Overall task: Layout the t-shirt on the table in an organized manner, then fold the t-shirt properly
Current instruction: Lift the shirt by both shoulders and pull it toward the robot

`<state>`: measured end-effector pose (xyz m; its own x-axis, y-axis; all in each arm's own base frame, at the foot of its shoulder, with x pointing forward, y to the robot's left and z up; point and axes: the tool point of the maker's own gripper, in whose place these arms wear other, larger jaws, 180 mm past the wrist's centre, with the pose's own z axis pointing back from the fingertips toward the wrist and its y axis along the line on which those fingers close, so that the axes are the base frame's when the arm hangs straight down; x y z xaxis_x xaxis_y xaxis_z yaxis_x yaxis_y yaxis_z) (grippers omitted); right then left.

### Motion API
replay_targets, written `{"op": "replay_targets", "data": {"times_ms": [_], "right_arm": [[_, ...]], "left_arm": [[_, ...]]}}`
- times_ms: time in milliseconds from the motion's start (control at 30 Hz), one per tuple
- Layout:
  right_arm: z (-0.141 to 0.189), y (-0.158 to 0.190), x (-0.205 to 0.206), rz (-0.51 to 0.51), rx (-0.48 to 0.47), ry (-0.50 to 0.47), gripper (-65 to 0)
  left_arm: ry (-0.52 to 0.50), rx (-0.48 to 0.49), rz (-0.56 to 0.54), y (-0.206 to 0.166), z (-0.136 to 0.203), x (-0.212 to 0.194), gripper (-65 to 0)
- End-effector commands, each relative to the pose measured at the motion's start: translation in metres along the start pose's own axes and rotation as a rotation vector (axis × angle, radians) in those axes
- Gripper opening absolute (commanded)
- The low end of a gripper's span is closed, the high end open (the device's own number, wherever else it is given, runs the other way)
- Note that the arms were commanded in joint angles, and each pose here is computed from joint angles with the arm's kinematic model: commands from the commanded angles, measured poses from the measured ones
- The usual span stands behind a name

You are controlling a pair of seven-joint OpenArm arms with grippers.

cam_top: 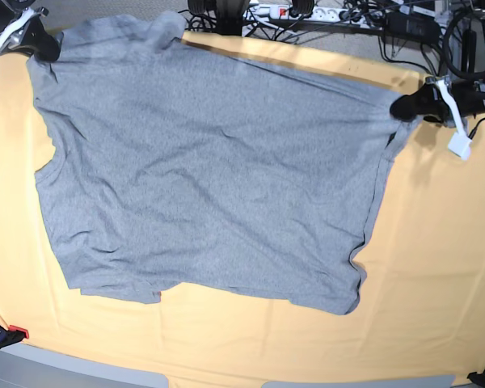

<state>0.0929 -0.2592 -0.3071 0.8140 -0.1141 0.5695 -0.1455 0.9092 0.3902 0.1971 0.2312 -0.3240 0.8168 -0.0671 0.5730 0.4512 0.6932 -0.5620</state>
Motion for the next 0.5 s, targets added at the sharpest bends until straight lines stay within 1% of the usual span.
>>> {"op": "replay_targets", "data": {"times_ms": [0,100,233,367,467], "right_arm": [[0.005,0.002,0.004,0.016,-0.001,-0.016,-65.0],[0.005,0.003,0.000,0.002,0.001,-0.015,-65.0],[0.007,0.004,-0.008,-0.011,-0.002,0.006,-65.0],[0.012,0.004,-0.020,-0.027,-0.007,0.044,-65.0],[0.013,0.005,-0.021,-0.029,-0.008,0.048,-65.0]], "left_arm": [[-0.001,-0.015,-0.042,-0.007,0.003,0.009,-65.0],[0.072,-0.065,-0.077,-0.024,-0.010,-0.002,-65.0],[0.123,-0.124,-0.120,-0.046,-0.021,-0.012,-65.0],[0.134,-0.121,-0.154,-0.049,-0.018,-0.008,-65.0],[0.151,-0.108,-0.166,-0.046,-0.014,-0.007,-65.0]]}}
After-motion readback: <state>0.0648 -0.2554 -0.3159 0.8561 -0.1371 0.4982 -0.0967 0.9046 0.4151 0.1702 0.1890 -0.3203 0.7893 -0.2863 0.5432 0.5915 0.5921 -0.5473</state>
